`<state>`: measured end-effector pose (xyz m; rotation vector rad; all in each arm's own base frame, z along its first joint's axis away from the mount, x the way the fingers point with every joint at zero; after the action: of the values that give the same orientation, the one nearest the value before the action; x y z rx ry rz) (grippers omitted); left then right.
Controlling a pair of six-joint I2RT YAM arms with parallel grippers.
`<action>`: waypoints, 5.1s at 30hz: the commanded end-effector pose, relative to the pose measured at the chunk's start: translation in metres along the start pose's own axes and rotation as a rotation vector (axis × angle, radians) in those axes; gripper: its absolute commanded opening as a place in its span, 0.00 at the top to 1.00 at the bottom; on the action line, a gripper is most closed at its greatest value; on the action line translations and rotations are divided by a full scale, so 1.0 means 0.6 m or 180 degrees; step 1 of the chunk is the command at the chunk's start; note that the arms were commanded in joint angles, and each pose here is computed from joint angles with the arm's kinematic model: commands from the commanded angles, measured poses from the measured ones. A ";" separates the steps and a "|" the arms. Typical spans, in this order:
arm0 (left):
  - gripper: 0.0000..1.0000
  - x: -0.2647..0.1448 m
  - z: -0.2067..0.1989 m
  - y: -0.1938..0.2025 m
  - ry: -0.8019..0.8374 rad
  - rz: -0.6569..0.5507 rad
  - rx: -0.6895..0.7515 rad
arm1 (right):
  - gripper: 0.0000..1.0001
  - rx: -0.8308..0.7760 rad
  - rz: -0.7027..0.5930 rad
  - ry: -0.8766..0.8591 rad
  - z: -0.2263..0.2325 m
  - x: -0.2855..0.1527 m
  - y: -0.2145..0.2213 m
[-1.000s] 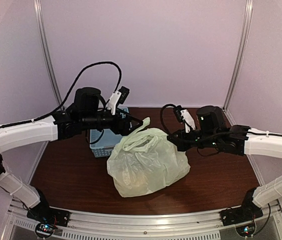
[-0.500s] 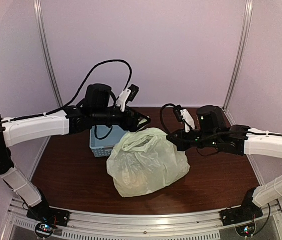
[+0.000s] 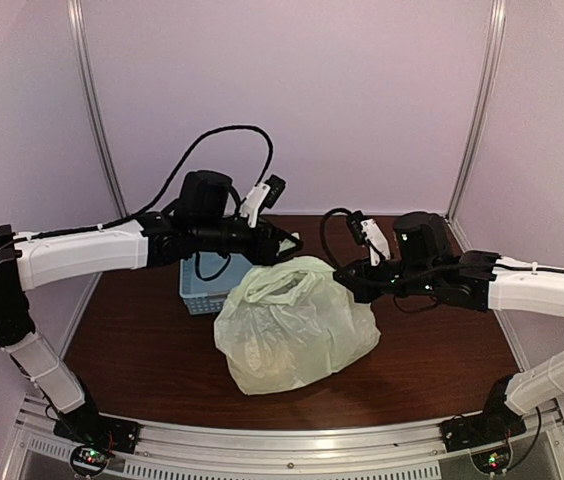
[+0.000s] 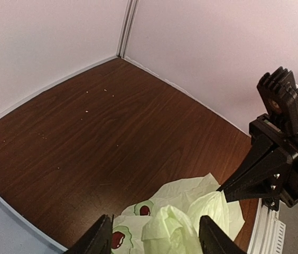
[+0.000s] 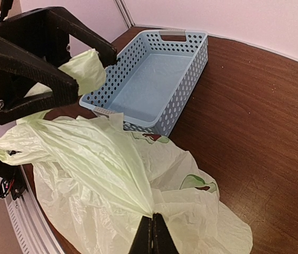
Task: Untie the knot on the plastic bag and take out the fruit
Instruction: Pick up the bag handles from the takeout bag, then pick up the takeout bag from the center of the board, then place the takeout bag at the center of the board.
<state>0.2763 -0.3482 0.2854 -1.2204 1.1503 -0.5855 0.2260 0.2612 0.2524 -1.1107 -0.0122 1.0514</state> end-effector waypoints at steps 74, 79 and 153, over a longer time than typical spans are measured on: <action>1.00 -0.147 -0.050 -0.039 0.0592 -0.0839 0.0523 | 0.06 -0.1782 0.0469 -0.0296 0.158 0.028 -0.059; 1.00 -0.146 -0.050 -0.038 0.0595 -0.0823 0.0510 | 0.06 -0.1858 0.0423 -0.0116 0.148 0.044 -0.061; 0.80 -0.157 -0.065 -0.057 0.1028 -0.0925 0.0408 | 0.39 0.0169 -0.1035 0.0952 -0.077 -0.026 -0.270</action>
<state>0.2229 -0.2945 0.3461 -1.2156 1.1770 -1.0199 0.3556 0.2159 0.3587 -1.1682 0.0449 0.5677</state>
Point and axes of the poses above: each gripper's point midway between its finger pads, its own x axis out along the fingers, its own z axis along the line the jaws close on, y = z × x, the point moved 7 cm from there along -x, back along the fingers, and after that the axes turned 13 degrees about x, right-handed, at the moved point
